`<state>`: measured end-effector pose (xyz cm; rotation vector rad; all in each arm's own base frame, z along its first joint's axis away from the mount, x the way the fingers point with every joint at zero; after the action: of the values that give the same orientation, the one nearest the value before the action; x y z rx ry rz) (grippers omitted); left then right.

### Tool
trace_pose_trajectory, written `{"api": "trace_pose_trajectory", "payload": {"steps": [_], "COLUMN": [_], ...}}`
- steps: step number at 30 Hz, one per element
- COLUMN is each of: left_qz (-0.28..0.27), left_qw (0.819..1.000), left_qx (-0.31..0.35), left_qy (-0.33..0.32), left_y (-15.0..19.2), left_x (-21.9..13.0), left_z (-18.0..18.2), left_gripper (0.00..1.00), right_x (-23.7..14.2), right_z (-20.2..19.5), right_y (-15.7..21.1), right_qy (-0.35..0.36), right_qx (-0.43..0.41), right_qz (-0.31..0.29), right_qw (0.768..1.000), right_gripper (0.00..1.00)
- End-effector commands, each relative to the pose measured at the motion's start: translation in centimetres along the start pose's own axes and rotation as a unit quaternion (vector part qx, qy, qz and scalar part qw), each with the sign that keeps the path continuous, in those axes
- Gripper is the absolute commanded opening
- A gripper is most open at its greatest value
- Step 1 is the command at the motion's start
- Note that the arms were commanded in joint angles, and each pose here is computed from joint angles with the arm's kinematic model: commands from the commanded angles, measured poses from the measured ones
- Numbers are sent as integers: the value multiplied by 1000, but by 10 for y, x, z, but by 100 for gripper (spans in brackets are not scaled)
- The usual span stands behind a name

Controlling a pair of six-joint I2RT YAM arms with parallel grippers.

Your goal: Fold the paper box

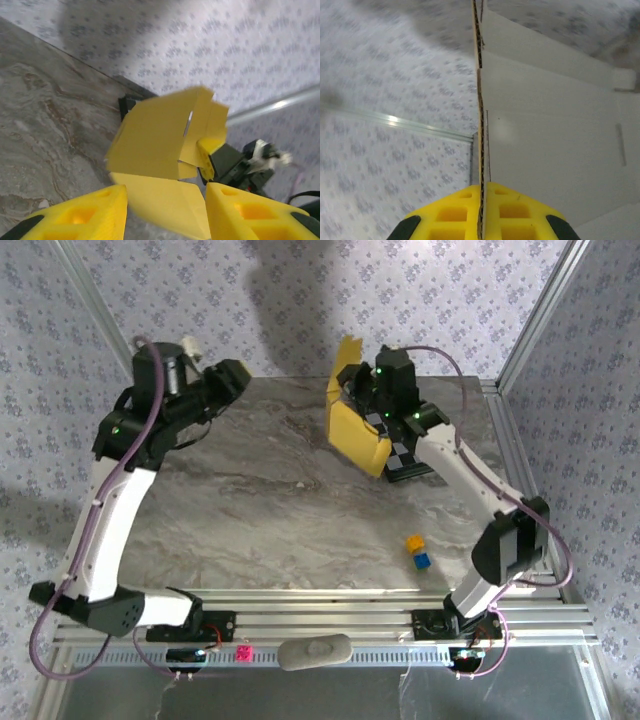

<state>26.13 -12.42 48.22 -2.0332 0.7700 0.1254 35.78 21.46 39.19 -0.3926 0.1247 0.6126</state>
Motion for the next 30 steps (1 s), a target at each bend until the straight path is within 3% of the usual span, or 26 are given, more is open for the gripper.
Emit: {"api": "trace_pose_trajectory", "payload": {"steps": [1, 6, 10, 15, 20, 25, 30], "left_qz": [63, 59, 78, 108, 156, 172, 147], "left_qw": [996, 997, 995, 982, 965, 957, 934], "left_qx": [53, 37, 60, 121, 117, 29, -125], "left_qy": [-46, -43, -34, -97, -175, -233, -300], "left_y": [12, -3, -9, -4, -2, -6, -9], "left_x": [26, 34, 35, 32, 38, 46, 47], "left_z": [6, -7, -20, -15, 6, 30, 61], "left_gripper": [50, 57, 59, 61, 63, 70, 77], "right_x": [-18, -30, -28, -29, -28, -26, -26], "right_z": [15, 15, 1, -5, -6, -10, -9], "right_y": [27, 77, 101, 116, 138, 157, 172], "right_qy": [-22, 35, 76, 83, 70, 60, 44], "right_qx": [-272, -491, -583, -621, -672, -707, -726], "right_qz": [-64, -90, -96, -104, -93, -80, -70], "right_qw": [960, 866, 803, 772, 731, 700, 683], "right_gripper": [0, 0, 0, 0, 0, 0, 0]}}
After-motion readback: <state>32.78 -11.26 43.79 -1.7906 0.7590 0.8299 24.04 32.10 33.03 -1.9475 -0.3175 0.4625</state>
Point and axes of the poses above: each hand's point on the last joint's axis, 136 mm out from that joint toward the fingers, its own x axis out along the fingers, its own z axis along the line the jaws close on, y = z × x, the point moved 10 cm from there along -x, back along the fingers, and after that the axes turned 15 degrees about x, right-handed, at the moved point
